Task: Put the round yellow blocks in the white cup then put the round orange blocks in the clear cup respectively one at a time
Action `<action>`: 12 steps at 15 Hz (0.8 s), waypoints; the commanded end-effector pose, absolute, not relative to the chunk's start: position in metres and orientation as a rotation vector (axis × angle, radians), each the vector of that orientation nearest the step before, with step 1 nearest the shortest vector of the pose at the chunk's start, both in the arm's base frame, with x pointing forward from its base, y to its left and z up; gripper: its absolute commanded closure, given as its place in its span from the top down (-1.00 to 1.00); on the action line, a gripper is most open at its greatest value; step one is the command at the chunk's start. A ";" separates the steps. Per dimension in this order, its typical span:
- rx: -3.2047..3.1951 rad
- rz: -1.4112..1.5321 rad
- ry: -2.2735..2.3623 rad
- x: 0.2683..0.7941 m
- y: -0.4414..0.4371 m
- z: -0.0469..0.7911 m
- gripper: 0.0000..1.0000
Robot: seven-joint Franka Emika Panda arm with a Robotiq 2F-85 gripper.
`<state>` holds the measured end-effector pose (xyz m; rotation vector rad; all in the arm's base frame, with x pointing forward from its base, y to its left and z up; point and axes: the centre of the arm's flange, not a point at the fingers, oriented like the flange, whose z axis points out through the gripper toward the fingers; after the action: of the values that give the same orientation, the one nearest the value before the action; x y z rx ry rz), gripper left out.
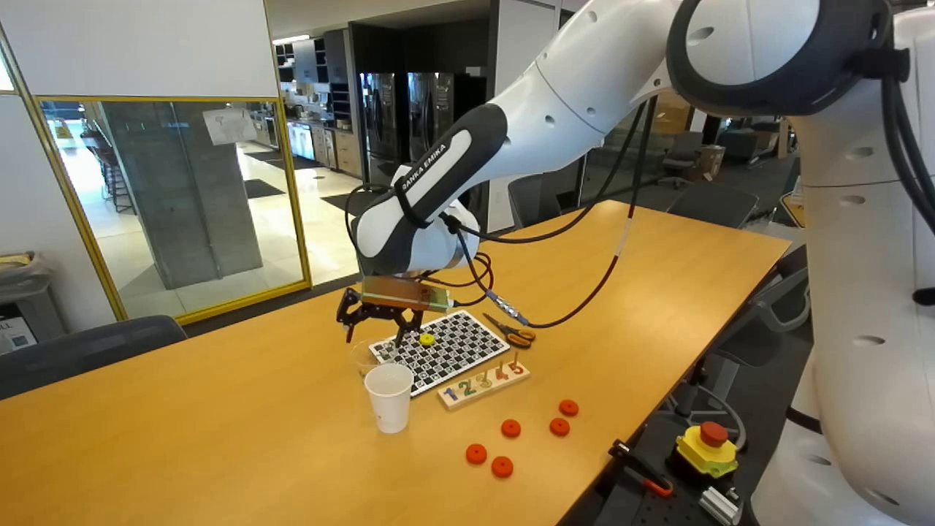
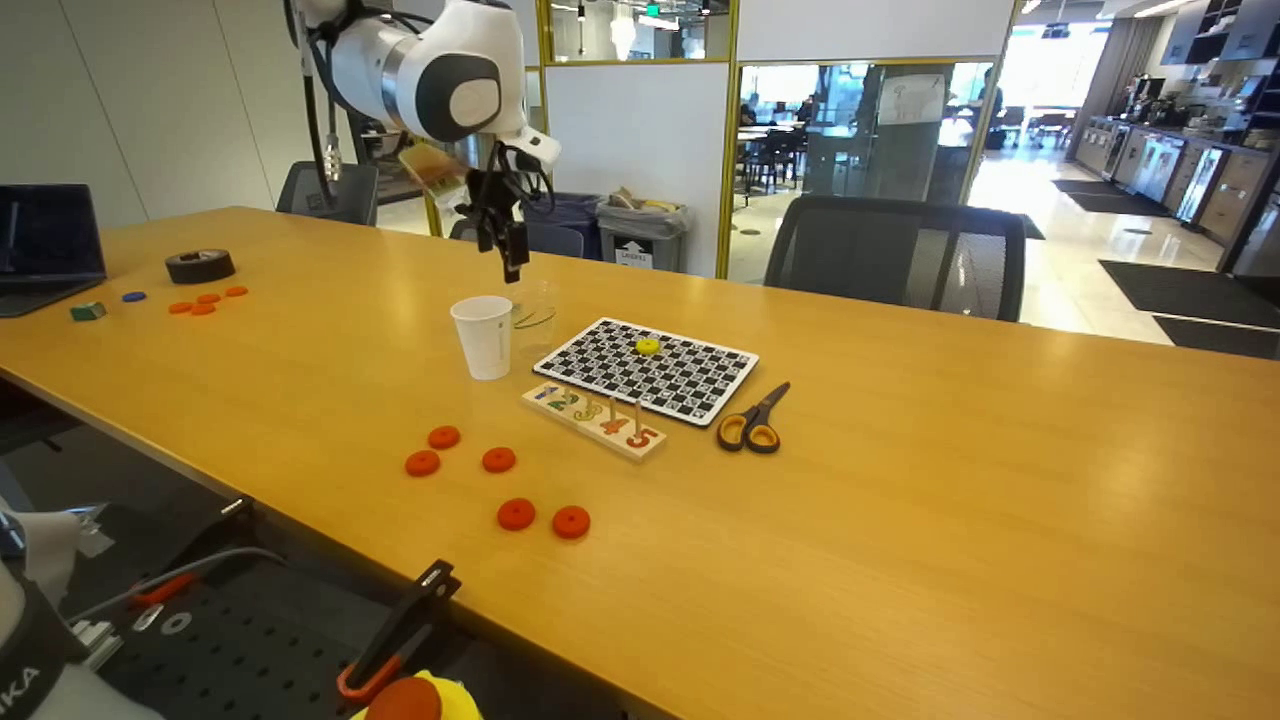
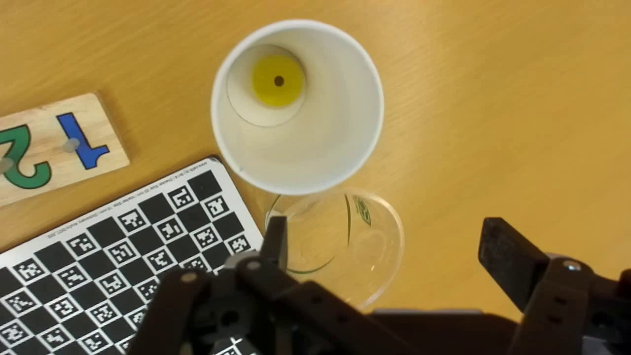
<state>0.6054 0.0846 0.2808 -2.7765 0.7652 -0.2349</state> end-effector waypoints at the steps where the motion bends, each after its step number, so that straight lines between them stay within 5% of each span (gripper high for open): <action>1: -2.663 -0.250 1.032 0.642 0.072 0.302 1.00; 12: -2.272 -0.294 1.783 0.667 -0.023 0.250 1.00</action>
<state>0.6504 -0.0125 0.2619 -2.4029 1.6131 -0.2650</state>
